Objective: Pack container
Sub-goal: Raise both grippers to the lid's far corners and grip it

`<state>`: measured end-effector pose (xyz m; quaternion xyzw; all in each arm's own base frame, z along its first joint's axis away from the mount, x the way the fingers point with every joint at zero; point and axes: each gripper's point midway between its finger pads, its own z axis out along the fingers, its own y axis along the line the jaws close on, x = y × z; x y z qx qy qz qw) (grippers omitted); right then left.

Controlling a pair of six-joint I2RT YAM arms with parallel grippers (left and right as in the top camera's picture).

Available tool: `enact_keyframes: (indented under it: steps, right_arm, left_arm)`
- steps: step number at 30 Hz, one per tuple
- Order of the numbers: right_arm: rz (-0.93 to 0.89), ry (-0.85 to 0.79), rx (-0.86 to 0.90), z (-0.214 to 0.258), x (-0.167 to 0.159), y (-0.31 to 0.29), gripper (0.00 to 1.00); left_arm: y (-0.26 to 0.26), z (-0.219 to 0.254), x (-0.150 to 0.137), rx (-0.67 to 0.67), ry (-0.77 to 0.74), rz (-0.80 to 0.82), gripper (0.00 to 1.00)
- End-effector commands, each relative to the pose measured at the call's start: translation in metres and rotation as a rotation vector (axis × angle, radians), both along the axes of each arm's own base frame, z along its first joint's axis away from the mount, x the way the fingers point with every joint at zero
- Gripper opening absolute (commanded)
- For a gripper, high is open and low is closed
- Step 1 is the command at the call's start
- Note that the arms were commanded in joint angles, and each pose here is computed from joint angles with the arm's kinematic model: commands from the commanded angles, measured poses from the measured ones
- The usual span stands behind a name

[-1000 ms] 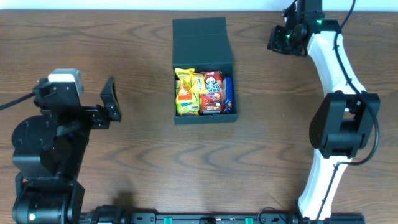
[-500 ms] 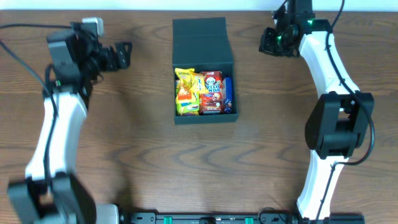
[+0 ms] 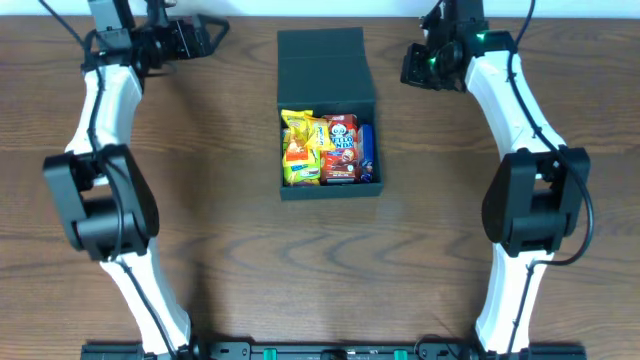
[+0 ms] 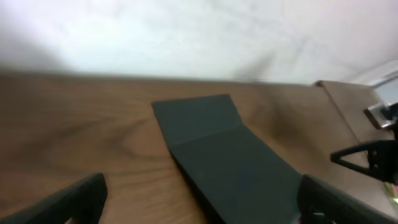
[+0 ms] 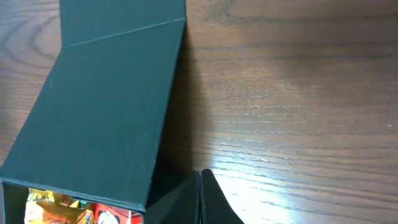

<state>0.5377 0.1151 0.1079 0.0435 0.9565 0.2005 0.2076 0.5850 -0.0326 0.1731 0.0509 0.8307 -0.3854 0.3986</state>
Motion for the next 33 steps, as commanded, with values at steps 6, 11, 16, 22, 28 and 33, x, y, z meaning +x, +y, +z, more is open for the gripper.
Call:
enact_keyframes:
  steps: [6,11,16,22,28,33]
  right_arm:
    - [-0.016,-0.016,0.027,0.007,0.004,0.009,0.01]
    - [-0.026,0.021,0.044,-0.008,0.004,0.011,0.01]
    - [-0.018,0.094,0.120,-0.038,0.002,0.024,0.01]
    - [-0.031,0.136,0.166,-0.066,0.005,0.031,0.01]
    - [-0.006,0.137,0.228,-0.078,0.010,0.041,0.01]
    - [-0.013,0.160,0.287,-0.087,0.011,0.049,0.01]
  left_arm:
    - [-0.049,-0.049,-0.006,-0.109,0.124,-0.126,0.49]
    - [-0.069,-0.062,-0.006,-0.068,0.142,-0.134,0.06]
    - [-0.062,-0.087,-0.004,-0.001,0.210,-0.058,0.06]
    - [-0.065,-0.118,-0.012,-0.016,0.341,-0.021,0.06]
    - [-0.083,-0.141,-0.021,-0.056,0.438,-0.029,0.06]
    - [-0.096,-0.147,-0.028,-0.101,0.483,-0.060,0.06]
